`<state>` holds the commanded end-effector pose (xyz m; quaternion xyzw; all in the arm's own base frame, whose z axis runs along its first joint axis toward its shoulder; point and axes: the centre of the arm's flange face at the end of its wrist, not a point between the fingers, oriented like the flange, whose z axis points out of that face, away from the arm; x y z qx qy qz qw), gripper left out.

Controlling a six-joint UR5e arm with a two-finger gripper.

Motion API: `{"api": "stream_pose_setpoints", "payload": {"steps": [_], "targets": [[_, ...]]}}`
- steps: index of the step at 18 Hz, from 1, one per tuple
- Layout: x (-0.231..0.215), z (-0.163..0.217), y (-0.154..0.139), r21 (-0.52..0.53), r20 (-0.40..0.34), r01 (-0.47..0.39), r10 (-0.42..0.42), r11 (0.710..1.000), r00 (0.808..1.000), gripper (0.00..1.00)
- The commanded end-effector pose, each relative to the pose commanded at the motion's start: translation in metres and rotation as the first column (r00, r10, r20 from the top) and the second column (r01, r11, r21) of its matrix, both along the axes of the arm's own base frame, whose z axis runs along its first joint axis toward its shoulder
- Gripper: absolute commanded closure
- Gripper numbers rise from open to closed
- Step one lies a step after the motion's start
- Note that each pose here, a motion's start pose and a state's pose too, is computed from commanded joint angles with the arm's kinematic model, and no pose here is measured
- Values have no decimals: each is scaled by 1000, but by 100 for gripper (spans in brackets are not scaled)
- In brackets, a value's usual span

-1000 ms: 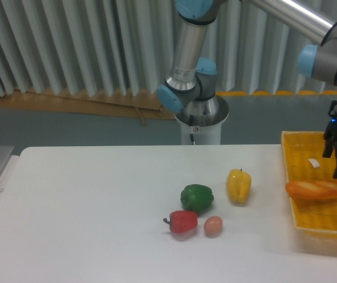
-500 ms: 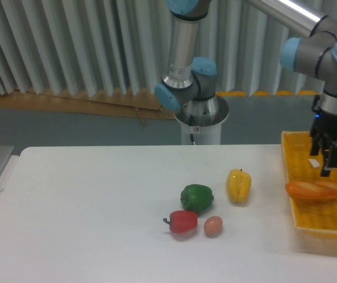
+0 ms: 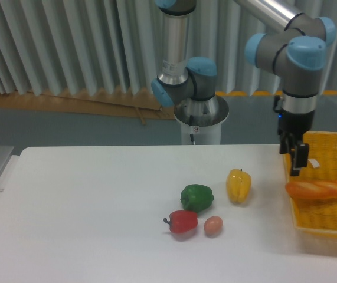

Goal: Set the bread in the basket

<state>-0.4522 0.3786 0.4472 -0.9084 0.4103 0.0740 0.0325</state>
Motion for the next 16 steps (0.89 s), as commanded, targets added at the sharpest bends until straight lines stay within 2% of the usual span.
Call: {"api": "stream_pose_setpoints", "payload": {"steps": [3, 5, 8, 10, 16], "targets": [[14, -4, 7, -31, 74, -64, 66, 997, 995, 0], [27, -5, 4, -77, 118, -61, 70, 995, 991, 0], [44, -7, 15, -130, 112, -51, 66, 990, 992, 0], [52, 0, 17, -129, 107, -71, 85, 989, 991, 0], [66, 15, 21, -105, 89, -55, 65, 993, 994, 0]]}}
